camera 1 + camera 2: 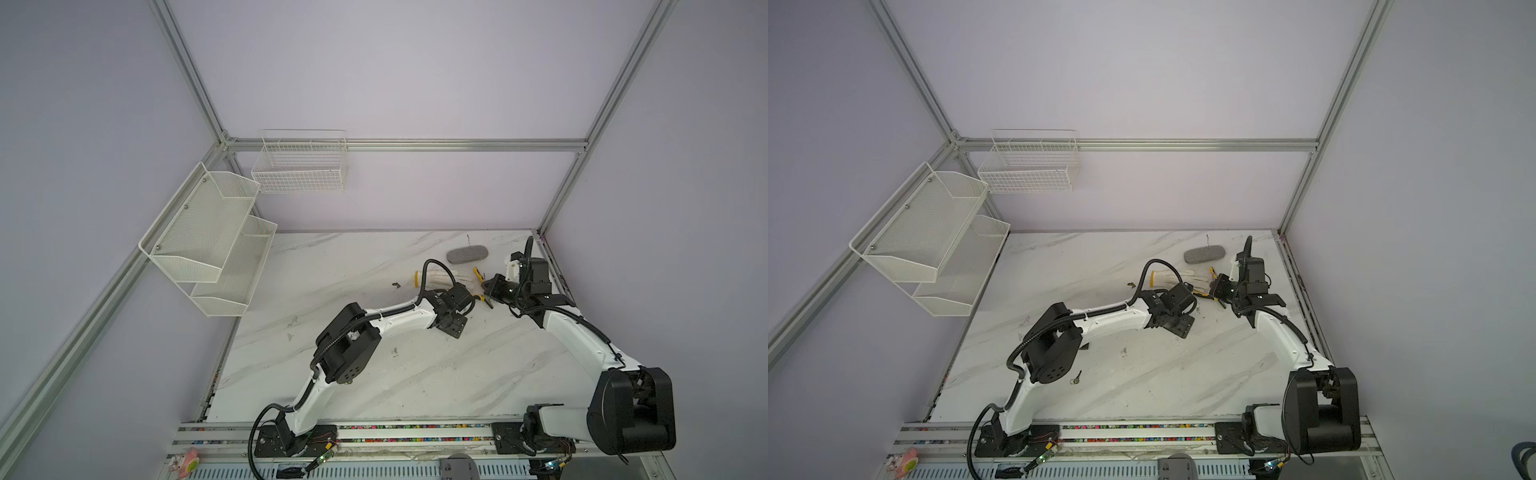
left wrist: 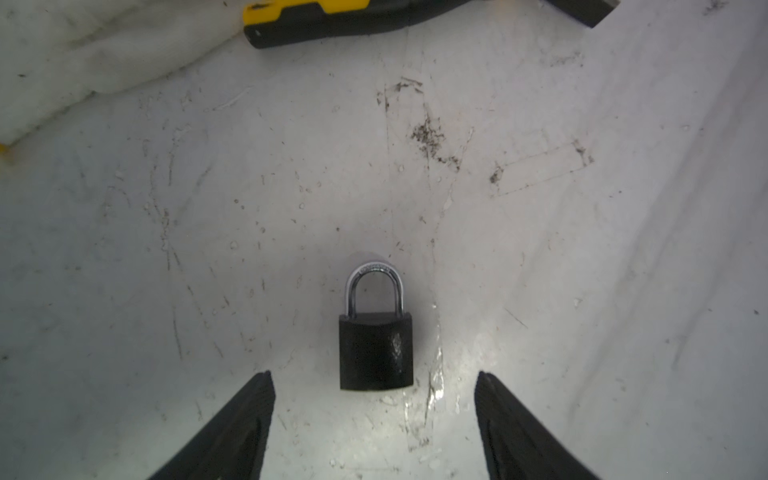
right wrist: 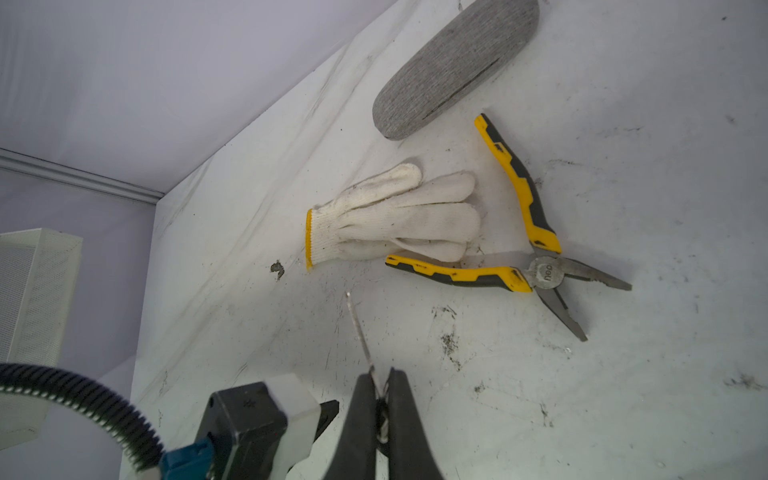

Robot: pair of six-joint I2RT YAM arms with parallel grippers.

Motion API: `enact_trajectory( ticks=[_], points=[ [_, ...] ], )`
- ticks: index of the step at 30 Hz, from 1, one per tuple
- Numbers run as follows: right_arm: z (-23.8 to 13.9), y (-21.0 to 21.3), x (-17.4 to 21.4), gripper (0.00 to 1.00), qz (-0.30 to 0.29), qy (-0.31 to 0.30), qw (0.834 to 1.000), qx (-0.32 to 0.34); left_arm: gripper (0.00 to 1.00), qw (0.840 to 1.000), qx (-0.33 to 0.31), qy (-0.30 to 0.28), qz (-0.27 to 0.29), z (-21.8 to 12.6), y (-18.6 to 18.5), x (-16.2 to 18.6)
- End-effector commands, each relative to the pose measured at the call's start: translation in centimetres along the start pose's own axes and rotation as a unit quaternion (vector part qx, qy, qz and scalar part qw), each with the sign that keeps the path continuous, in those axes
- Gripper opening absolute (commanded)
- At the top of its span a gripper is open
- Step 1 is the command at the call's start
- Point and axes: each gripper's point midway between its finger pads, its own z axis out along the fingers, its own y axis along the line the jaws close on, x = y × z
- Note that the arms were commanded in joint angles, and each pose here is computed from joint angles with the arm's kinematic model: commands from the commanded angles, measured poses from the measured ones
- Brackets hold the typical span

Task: Unlock with the key
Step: 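Move the left gripper over the small black padlock while the right gripper holds the key, then lower the left gripper and close it on the black padlock body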

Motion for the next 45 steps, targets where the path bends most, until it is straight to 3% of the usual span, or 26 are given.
enact_trajectory(
  ticks=[1, 15, 28, 30, 45],
  points=[
    [0.2, -0.7, 0.2, 0.0, 0.001, 0.001, 1.0, 0.01, 0.73, 0.999, 0.001, -0.036, -0.003, -1.7, -0.6, -3.9],
    [0.4, -0.4, 0.7, 0.0, -0.002, 0.008, 1.0, -0.005, 0.52, 1.0, -0.018, -0.001, -0.003, 1.1, -0.4, -2.6],
    [0.8, -0.3, 1.3, 0.0, -0.002, 0.021, 1.0, -0.015, 0.36, 0.998, -0.036, 0.027, -0.054, -1.0, 1.4, -0.3],
    [0.9, -0.1, 1.4, 0.0, -0.002, 0.025, 1.0, -0.019, 0.3, 0.996, -0.045, 0.028, -0.067, -1.5, 2.2, 0.2],
    [4.3, 4.6, 8.5, 0.0, -0.046, 0.124, 0.989, -0.058, 0.29, 0.969, -0.134, 0.046, -0.201, -5.1, 10.2, 6.9]
  ],
)
